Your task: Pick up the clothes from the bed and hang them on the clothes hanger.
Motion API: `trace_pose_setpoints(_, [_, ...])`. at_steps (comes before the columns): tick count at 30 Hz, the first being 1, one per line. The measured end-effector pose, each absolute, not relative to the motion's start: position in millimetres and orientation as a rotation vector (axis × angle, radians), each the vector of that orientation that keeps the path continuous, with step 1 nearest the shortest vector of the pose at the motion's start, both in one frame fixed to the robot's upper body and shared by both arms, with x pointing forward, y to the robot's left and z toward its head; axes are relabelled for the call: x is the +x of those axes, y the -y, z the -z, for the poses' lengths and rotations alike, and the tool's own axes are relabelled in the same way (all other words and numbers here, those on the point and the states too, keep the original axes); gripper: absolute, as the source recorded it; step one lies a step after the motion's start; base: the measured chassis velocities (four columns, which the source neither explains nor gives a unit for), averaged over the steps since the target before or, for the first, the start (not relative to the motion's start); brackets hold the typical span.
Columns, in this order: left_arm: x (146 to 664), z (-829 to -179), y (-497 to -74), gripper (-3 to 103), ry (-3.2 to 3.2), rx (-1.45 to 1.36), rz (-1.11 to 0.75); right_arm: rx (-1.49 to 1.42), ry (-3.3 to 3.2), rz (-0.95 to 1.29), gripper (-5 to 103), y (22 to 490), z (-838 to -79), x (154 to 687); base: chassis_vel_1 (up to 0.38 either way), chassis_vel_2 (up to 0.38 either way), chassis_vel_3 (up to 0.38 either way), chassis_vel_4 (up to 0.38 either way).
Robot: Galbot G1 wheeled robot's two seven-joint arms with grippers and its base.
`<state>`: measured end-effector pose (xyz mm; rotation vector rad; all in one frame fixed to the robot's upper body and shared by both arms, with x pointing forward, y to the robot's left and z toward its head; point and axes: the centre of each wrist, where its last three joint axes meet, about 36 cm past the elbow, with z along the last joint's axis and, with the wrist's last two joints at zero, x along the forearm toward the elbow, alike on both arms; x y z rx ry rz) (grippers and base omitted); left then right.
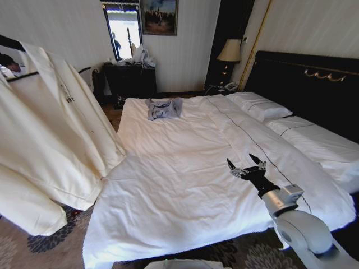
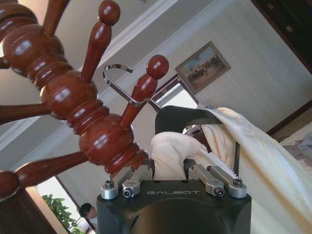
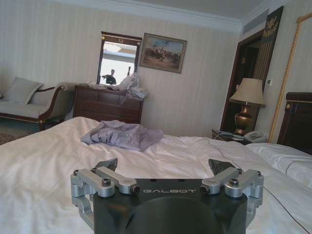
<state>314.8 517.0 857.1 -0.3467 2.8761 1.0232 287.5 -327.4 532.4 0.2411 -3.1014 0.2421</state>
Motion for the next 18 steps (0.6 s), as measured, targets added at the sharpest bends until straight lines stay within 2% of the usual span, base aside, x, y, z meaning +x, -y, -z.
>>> trace_pose_setpoints(10, [328.9, -868.6, -495.3, 26, -2.844, -0.282, -1.085, 0.241, 3.101, -0.242, 100, 327.4, -532.4, 287.5, 0.0, 0.0, 0.0, 0.0])
trace_pose_setpoints(18, [324.5, -864.8, -495.5, 26, -2.848, -0.299, -1.074, 0.241, 3.101, -0.242, 100, 327.4, -532.4, 287.5, 0.0, 0.0, 0.0, 0.0])
